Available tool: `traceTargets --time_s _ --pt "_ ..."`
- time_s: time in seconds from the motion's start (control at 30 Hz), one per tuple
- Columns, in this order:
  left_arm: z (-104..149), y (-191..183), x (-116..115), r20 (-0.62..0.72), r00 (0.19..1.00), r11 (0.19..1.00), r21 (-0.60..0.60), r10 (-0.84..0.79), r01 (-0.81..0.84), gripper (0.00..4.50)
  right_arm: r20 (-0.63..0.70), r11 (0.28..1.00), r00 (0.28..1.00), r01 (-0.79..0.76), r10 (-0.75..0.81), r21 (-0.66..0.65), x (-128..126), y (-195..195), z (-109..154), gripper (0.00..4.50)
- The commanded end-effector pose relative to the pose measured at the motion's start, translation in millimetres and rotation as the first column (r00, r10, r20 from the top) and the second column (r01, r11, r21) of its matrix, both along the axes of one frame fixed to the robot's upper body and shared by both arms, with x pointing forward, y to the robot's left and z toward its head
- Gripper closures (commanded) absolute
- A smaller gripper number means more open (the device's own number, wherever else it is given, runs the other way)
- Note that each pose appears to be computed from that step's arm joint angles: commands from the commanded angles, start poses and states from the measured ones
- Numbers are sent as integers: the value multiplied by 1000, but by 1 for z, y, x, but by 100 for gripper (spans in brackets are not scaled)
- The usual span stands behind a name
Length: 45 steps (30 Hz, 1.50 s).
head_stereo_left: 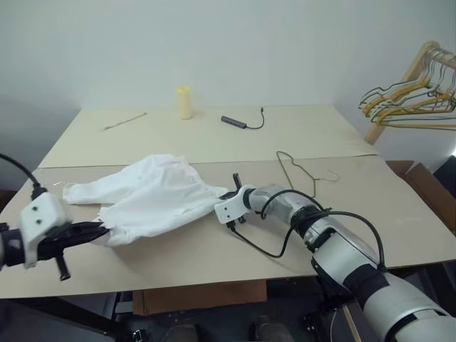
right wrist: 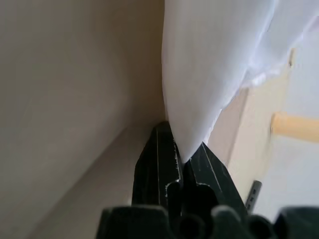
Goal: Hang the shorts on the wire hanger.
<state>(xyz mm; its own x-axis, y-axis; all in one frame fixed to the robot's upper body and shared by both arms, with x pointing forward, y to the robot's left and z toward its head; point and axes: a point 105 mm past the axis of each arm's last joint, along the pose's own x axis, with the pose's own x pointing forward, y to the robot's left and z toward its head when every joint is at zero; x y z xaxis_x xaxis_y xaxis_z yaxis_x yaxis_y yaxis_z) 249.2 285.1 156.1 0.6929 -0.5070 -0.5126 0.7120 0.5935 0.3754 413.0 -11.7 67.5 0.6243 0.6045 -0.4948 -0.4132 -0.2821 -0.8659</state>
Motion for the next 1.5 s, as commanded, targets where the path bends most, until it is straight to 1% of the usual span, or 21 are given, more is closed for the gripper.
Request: traceTargets --time_s 0.03,0.13,0.27,0.4,0.5,0.57,0.63,0.7,0.77,0.87,0.93,1.03,1.1,1.17,1.23,1.3,1.37,1.5 --pt "-7 7 34 67 993 994 55 93 -97 450 131 993 984 117 -120 33 25 -14 29 448" --pt "-15 6 70 116 982 982 96 150 -162 450 191 970 951 234 -244 72 41 -34 44 448" --pt "-29 -6 100 140 985 976 179 97 -122 450 246 940 907 325 -341 106 53 -63 59 448" --pt "-31 -21 138 227 969 967 211 96 -146 450 254 896 859 433 -444 104 59 -97 61 448" --pt "-33 -42 164 294 955 948 287 46 -134 450 225 851 821 514 -525 111 60 -123 56 448" --pt "-29 -53 175 322 946 949 289 27 -126 450 192 838 815 535 -546 109 58 -132 51 448" --pt "-18 -60 184 357 934 958 255 35 -133 450 143 830 818 549 -558 95 54 -140 42 448" --pt "-10 -61 188 392 920 955 265 21 -135 450 93 840 835 538 -542 71 46 -144 33 448" --pt "-4 -57 187 404 915 954 269 11 -130 450 16 843 845 531 -534 81 34 -142 26 448" --pt "2 -44 179 412 911 952 285 -14 -114 450 -51 866 868 496 -493 69 3 -132 19 448" --pt "4 -30 165 408 911 945 318 -63 -77 450 -98 884 880 468 -465 6 -25 -126 12 448" --pt "6 -19 144 402 905 938 345 -141 -8 450 -177 905 887 421 -426 -66 -60 -119 7 448" --pt "4 -18 116 363 898 932 343 -249 120 450 -242 919 887 387 -394 -80 -81 -111 9 448" --pt "4 -17 90 309 901 931 297 -303 211 450 -266 938 899 334 -347 -96 -95 -103 12 448" --pt "5 -14 54 189 922 933 197 -339 302 450 -288 957 913 268 -288 -107 -106 -95 15 448" --pt "1 -8 17 36 917 908 156 -398 388 450 -314 967 915 225 -253 -124 -114 -91 15 448" --pt "-1 -2 -3 -57 914 900 158 -402 406 450 -333 970 913 199 -236 -142 -119 -90 14 448" --pt "-16 16 -39 -254 896 880 219 -365 421 450 -365 978 912 141 -188 -152 -130 -86 15 448"
